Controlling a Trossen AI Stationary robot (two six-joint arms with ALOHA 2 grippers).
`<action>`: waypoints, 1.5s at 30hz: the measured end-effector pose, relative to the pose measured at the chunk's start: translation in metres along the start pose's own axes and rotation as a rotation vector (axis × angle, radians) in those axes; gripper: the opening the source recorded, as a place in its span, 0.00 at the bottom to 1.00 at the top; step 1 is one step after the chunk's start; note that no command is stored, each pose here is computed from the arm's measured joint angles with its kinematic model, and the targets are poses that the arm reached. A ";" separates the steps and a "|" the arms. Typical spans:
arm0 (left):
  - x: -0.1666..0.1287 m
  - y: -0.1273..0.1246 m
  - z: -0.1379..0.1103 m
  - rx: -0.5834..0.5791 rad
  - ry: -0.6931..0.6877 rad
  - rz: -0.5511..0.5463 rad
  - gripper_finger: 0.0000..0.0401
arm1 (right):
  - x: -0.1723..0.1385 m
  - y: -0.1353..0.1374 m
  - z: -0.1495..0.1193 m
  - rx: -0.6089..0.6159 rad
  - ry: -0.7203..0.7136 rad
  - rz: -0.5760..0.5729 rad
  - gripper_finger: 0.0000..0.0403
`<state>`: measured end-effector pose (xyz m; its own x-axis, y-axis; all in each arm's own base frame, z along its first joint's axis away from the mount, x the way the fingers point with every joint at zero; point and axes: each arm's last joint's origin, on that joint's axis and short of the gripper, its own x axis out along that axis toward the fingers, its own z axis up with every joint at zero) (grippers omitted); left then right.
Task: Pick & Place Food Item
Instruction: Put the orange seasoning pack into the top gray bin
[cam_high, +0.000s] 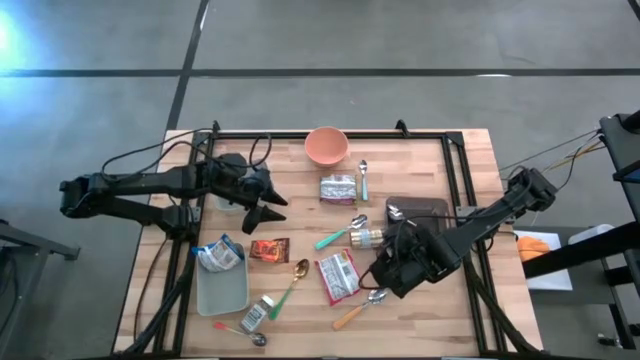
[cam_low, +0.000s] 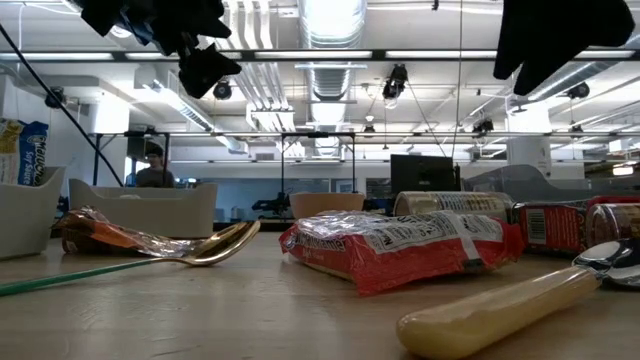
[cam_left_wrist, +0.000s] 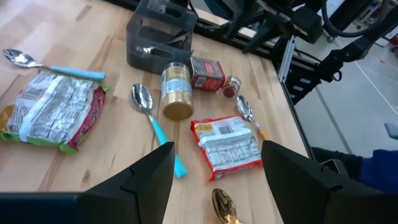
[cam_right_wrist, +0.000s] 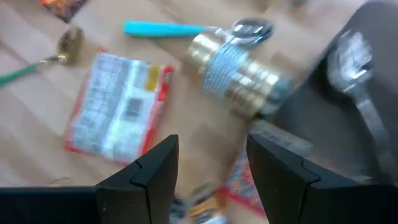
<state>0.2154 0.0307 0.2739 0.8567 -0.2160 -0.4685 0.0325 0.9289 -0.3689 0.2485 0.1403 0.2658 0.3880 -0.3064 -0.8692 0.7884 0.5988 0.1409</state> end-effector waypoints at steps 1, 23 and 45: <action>0.000 0.000 -0.001 -0.001 0.003 0.001 0.61 | -0.003 -0.002 0.001 -0.007 -0.032 0.001 0.47; 0.014 0.018 -0.056 -0.075 0.180 0.039 0.61 | -0.016 0.007 0.011 0.049 -0.079 0.118 0.47; 0.026 0.045 -0.122 -0.182 0.129 0.216 0.61 | -0.016 0.008 0.011 0.018 -0.081 0.126 0.47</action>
<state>0.1760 0.0299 0.1474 0.7612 -0.0664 -0.6451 -0.2458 0.8910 -0.3818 0.2542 0.1422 0.2857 0.5209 -0.2887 -0.8033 0.7391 0.6234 0.2552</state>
